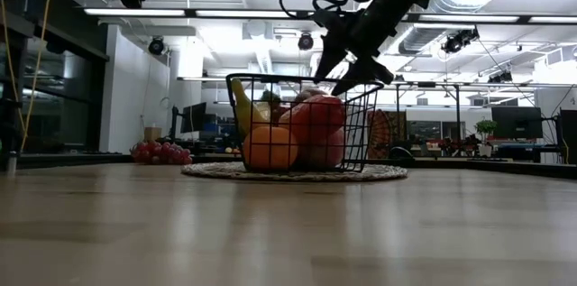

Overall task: Build produce basket
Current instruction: Put the green lime into the black wire basket

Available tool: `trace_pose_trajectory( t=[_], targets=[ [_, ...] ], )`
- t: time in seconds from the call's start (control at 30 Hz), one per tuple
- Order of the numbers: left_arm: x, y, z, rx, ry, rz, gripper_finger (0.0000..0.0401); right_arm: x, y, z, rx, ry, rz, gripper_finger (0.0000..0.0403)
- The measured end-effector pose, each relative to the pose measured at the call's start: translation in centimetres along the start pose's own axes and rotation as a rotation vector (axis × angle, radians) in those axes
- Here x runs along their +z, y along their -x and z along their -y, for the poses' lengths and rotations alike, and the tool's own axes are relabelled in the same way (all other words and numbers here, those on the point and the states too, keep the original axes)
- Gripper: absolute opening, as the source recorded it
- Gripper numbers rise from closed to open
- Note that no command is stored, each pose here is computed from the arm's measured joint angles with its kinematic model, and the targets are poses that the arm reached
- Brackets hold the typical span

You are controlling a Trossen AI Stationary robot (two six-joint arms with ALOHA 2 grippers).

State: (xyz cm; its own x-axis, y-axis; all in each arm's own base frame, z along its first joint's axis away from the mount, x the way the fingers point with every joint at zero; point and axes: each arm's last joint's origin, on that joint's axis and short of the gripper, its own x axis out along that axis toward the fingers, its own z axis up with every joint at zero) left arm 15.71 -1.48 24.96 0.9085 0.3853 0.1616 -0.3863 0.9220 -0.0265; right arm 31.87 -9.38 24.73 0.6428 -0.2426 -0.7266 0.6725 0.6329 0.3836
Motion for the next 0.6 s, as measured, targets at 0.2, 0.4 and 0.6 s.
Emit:
trace_pose_trajectory(
  t=[0.2, 0.4, 0.6],
  targets=[
    [0.0, 0.0, 0.0, 0.0, 0.0, 0.0, 0.0314, 0.1, 1.5, -0.2, 0.048, 0.001, -0.015, 0.0242],
    [0.0, 0.0, 0.0, 0.0, -0.007, -0.002, 0.0314, -0.2, 6.2, 0.0, 0.032, 0.116, 0.006, 0.0244],
    [-0.4, 0.0, 0.0, -0.003, -0.024, -0.033, 0.0314, -4.0, 9.2, 0.4, -0.068, 0.299, 0.009, 0.0244]
  ],
)
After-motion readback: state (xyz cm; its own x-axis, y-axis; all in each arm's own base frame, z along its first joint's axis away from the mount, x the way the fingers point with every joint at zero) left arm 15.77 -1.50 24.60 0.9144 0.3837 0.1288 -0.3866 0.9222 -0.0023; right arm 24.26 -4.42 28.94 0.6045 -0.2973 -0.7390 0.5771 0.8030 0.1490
